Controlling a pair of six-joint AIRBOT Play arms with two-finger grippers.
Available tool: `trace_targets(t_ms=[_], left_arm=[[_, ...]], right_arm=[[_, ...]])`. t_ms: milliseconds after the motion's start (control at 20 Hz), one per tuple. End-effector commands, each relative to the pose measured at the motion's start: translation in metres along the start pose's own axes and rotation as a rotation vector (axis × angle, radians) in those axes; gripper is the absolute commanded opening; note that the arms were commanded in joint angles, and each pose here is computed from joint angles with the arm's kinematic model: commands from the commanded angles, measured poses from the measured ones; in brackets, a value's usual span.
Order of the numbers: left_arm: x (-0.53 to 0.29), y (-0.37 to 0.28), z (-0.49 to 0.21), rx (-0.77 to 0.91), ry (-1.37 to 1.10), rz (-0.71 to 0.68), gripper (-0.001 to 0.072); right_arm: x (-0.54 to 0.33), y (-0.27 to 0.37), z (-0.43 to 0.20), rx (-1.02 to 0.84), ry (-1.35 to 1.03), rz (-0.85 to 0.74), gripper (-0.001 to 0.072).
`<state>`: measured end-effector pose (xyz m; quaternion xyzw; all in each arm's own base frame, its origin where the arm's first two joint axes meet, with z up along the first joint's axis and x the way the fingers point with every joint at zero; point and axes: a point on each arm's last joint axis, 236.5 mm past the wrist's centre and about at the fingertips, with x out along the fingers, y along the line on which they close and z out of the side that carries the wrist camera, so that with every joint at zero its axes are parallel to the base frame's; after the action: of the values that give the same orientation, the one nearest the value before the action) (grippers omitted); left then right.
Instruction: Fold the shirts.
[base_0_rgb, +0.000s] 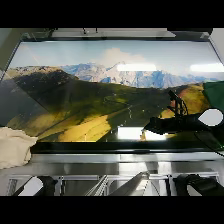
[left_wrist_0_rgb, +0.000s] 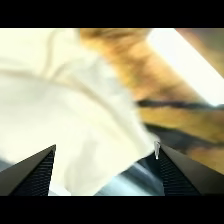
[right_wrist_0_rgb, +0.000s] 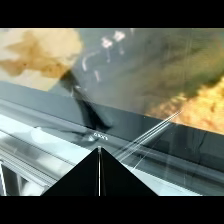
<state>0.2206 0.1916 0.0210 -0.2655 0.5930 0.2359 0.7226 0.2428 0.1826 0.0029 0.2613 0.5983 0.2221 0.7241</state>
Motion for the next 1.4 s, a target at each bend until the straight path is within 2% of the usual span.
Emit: trace_targets(t_ms=[0,200,400,500,650,750,800,850,900,1050,1100,1200,1350], left_arm=[[0.042,0.056,-0.032,-0.138,0.215,0.117,0.072],[0.065,0.08,-0.03,-0.185,0.287,0.135,0.072],[0.07,0.125,-0.027,-0.159,0.342,0.305,0.072],[0.079,0.12,-0.013,-0.161,0.327,0.278,0.072],[0.097,0.095,0.01,-0.182,0.288,0.168,0.0714],[0.106,0.088,0.022,-0.158,0.287,0.154,0.0696],[0.111,0.085,0.024,-0.146,0.296,0.152,0.0579],[0.116,0.082,0.026,-0.113,0.308,0.148,0.0256],[0.123,0.078,0.024,-0.061,0.327,0.137,0.001],[0.132,0.057,0.025,-0.008,0.342,0.112,0.0013],[0.129,0.034,0.029,0.021,0.322,0.053,0.0013],[0.105,-0.035,0.047,0.098,0.238,-0.132,0.0013],[0.002,-0.177,0.062,0.29,0.076,-0.498,0.0013]], right_arm=[[0.0,0.0,0.0,0.0,0.001,0.0,0.0016],[0.0,0.0,0.0,0.0,0.001,0.0,0.0016],[0.0,0.0,0.0,0.0,0.001,0.0,0.0016],[0.0,0.0,0.0,0.0,0.001,0.0,0.0016],[0.0,0.0,0.0,0.0,0.0,0.0,0.0016],[0.0,0.0,0.0,0.0,0.0,0.001,0.0016],[0.0,0.0,0.0,0.0,0.0,0.0,0.0016],[0.0,0.0,0.0,0.0,0.0,0.0,0.0016],[0.0,0.0,0.0,0.0,0.001,0.001,0.0016],[0.0,0.0,0.0,0.0,0.001,0.001,0.0016],[0.0,0.0,0.0,0.0,0.001,0.0,0.0016],[0.0,0.0,0.0,0.0,0.001,0.001,0.0016],[0.0,0.013,-0.011,0.024,0.045,0.052,0.0016]])
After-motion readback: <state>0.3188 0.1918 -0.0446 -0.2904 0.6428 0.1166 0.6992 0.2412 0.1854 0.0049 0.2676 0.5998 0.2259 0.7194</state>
